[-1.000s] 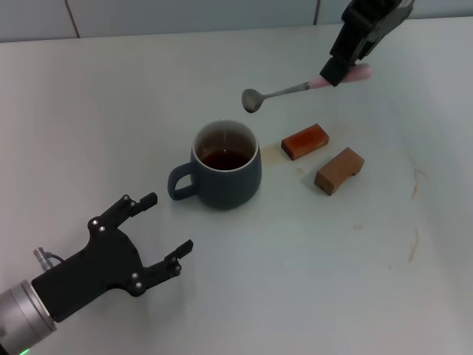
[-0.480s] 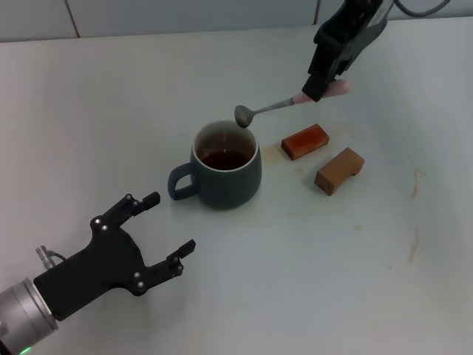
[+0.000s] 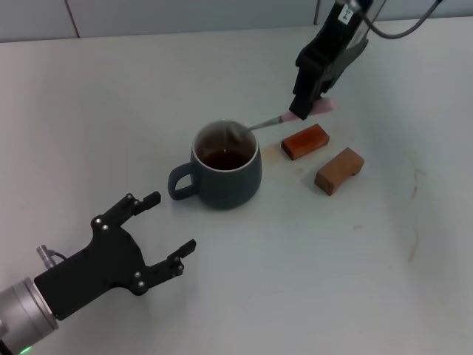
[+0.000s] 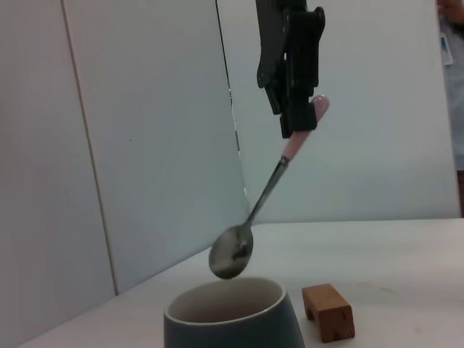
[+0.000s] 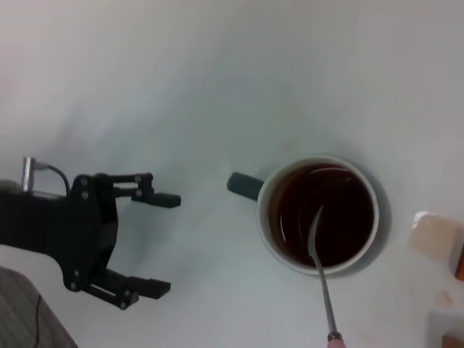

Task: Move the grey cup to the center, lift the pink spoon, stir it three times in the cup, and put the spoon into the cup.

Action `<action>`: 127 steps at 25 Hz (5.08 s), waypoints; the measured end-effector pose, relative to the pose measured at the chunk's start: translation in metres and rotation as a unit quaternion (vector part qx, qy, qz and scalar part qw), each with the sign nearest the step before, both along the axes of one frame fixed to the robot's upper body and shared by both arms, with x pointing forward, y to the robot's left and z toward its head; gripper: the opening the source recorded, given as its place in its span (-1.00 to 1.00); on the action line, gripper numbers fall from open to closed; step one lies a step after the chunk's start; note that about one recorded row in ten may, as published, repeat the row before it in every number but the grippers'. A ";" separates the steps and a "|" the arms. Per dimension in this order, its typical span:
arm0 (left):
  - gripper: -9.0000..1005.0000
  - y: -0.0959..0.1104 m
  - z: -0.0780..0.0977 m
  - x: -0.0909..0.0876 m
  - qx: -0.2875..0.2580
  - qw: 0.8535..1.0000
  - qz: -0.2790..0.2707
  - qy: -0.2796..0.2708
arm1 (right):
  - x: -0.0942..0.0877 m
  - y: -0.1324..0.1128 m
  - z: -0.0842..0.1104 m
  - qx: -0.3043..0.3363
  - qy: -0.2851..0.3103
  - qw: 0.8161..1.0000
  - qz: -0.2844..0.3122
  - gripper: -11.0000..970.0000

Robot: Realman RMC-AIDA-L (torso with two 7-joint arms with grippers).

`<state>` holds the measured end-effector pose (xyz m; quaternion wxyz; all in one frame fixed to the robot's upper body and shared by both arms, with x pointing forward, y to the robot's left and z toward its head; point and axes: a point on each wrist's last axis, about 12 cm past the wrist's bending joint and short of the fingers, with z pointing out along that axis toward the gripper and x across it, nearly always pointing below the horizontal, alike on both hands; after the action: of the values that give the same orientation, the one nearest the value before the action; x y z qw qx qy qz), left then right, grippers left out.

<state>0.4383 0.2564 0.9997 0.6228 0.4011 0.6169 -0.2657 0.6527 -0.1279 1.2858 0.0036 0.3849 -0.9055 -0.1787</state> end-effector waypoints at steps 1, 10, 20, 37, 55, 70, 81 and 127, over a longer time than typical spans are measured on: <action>0.70 0.000 0.000 0.000 0.001 1.000 -0.001 0.000 | -0.001 0.003 -0.003 -0.005 0.001 1.000 0.003 -0.74; 0.70 -0.001 0.000 -0.001 0.003 1.000 -0.006 0.001 | 0.001 0.008 -0.011 -0.018 -0.012 1.000 0.003 -0.74; 0.70 -0.001 -0.001 0.000 0.005 1.000 -0.007 0.002 | 0.000 0.013 -0.024 -0.033 -0.015 0.999 0.005 -0.74; 0.70 -0.004 -0.001 0.002 0.006 1.000 -0.008 0.000 | -0.004 0.029 -0.031 -0.015 -0.011 0.999 0.027 -0.74; 0.70 -0.002 -0.001 0.002 0.007 1.000 -0.008 0.001 | -0.002 0.017 -0.031 -0.036 -0.008 0.999 0.017 -0.74; 0.70 -0.004 -0.001 -0.001 0.004 1.000 -0.007 0.001 | 0.005 0.034 -0.029 -0.021 -0.054 0.998 0.026 -0.74; 0.70 -0.003 -0.002 -0.002 0.006 1.000 -0.010 0.004 | -0.003 0.024 -0.033 -0.029 -0.015 0.999 0.024 -0.75; 0.70 0.004 0.001 0.004 -0.009 1.000 0.027 0.002 | -0.138 -0.139 -0.107 0.380 -0.378 0.844 -0.032 0.60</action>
<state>0.4424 0.2601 1.0011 0.6324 0.3783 0.6259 -0.2553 0.5146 -0.2673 1.1790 -0.4909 0.3646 -0.7096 -0.3500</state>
